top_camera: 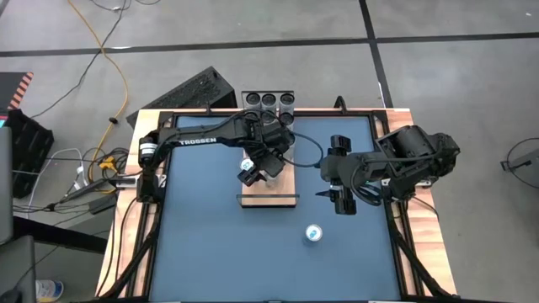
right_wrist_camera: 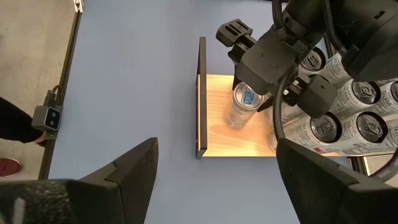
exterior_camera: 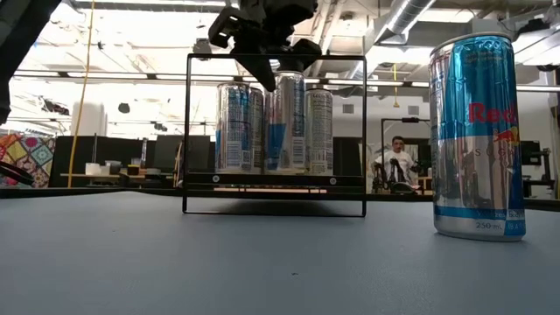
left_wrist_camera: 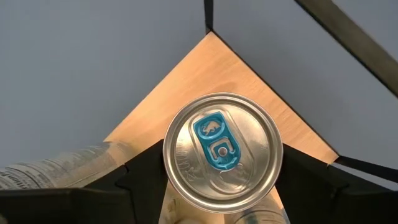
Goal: Place canned beverage on shelf
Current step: Put the left blue soda can on the shelf
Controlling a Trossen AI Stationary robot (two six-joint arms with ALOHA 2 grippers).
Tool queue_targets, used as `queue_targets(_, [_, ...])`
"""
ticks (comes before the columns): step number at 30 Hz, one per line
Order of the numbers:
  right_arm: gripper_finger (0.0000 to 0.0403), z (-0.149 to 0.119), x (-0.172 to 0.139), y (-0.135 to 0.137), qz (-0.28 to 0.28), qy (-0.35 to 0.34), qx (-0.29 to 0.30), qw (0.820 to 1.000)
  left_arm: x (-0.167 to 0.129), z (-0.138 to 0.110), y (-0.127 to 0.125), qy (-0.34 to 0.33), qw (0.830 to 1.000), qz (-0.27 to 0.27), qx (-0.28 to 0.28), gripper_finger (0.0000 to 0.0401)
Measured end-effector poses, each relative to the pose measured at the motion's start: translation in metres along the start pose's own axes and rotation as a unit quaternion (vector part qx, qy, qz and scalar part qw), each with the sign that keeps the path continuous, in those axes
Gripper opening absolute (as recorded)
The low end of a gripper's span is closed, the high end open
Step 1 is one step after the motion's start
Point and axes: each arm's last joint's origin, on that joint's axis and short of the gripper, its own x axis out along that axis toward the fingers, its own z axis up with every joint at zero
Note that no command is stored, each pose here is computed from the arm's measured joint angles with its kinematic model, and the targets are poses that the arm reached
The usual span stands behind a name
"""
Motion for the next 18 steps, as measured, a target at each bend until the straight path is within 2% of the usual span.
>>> queue_targets(10, [0.0311, 0.0, 0.0, 0.0, 0.001, 0.0, 0.0, 1.0, 0.0013, 0.006, -0.0014, 0.017, 0.999, 0.03, 0.006, 0.0291])
queue_targets(18, [0.0311, 0.0, 0.0, 0.0001, 0.001, 0.0, 0.0, 1.0, -0.0047, 0.0062, -0.002, 0.055, 0.996, 0.065, -0.012, 0.0296])
